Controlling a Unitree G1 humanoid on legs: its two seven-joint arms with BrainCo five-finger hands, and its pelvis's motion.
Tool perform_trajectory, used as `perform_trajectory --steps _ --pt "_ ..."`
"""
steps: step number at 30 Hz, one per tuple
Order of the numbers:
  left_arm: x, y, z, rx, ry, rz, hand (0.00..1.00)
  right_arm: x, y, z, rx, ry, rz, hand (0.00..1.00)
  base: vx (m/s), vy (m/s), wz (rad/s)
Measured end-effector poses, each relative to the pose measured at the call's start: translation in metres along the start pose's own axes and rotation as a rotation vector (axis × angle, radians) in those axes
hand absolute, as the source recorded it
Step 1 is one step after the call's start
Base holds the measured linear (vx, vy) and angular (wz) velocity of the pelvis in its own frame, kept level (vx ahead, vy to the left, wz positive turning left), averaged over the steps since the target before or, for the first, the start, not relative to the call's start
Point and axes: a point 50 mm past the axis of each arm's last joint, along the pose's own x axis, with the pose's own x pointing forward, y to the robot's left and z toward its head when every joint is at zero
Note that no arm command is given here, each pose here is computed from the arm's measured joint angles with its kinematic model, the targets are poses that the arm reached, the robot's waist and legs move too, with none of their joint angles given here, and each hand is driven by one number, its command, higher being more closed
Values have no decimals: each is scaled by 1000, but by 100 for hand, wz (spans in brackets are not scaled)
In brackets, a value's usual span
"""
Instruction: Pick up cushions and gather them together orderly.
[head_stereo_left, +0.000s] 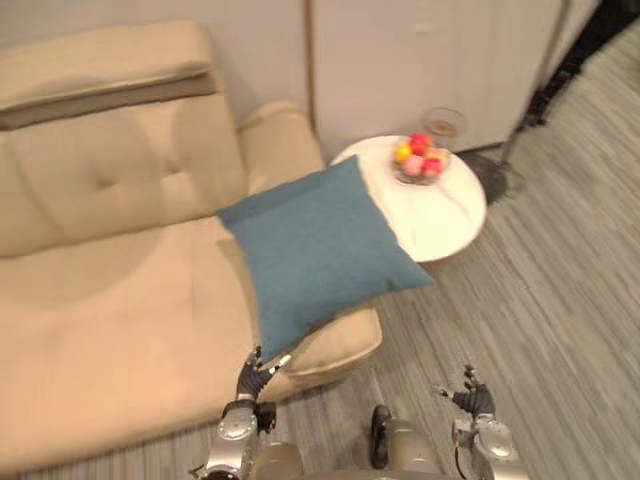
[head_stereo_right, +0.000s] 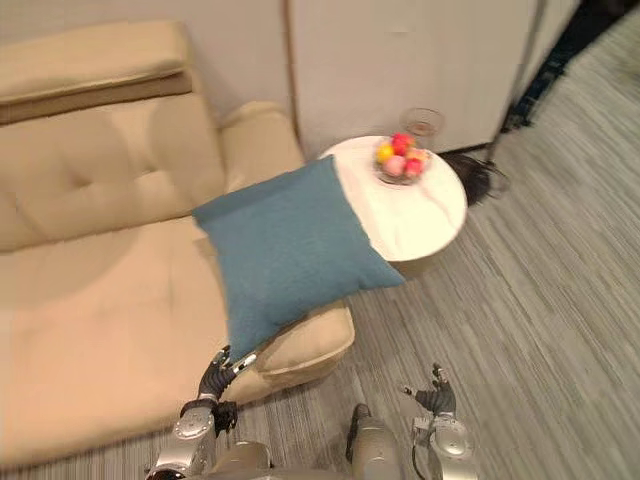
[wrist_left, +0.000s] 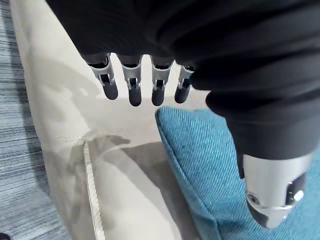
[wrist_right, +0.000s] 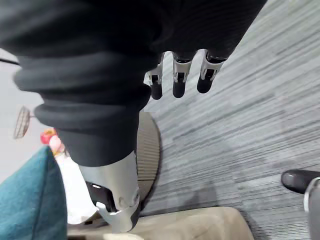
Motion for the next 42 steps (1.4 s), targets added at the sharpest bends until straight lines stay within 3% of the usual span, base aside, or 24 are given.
perform_trajectory --steps 5,10,15,21,24,29,33,38,39,42 --pt "-2 18 -4 14 11 34 0 2 0 4 98 1 -43 0 -23 9 66" --pt "-7 37 -5 39 3 71 0 6 -25 16 183 -44 -160 0 -73 23 -9" --pt "-2 38 15 28 -74 72 0 16 -57 51 160 -164 -246 0 -103 -29 -15" --pt "11 40 49 -62 -171 76 0 31 -71 112 129 -327 -273 0 -93 -22 -1" --pt "18 35 69 -109 -227 71 0 37 -59 143 108 -404 -233 0 -72 -25 2" --pt "38 14 148 -196 -414 35 0 39 -1 244 53 -636 -79 0 -73 -27 3" --pt "47 -8 231 -236 -570 3 0 19 42 340 7 -813 11 0 -110 -23 8" --pt "41 -33 297 -261 -662 -46 0 -12 82 400 -14 -909 79 0 -64 -5 8" --pt "39 -40 306 -266 -669 -57 100 -16 89 405 -15 -915 89 100 -30 1 6" --pt "38 -50 314 -271 -662 -74 100 -21 100 411 -59 -916 103 100 -8 4 4"
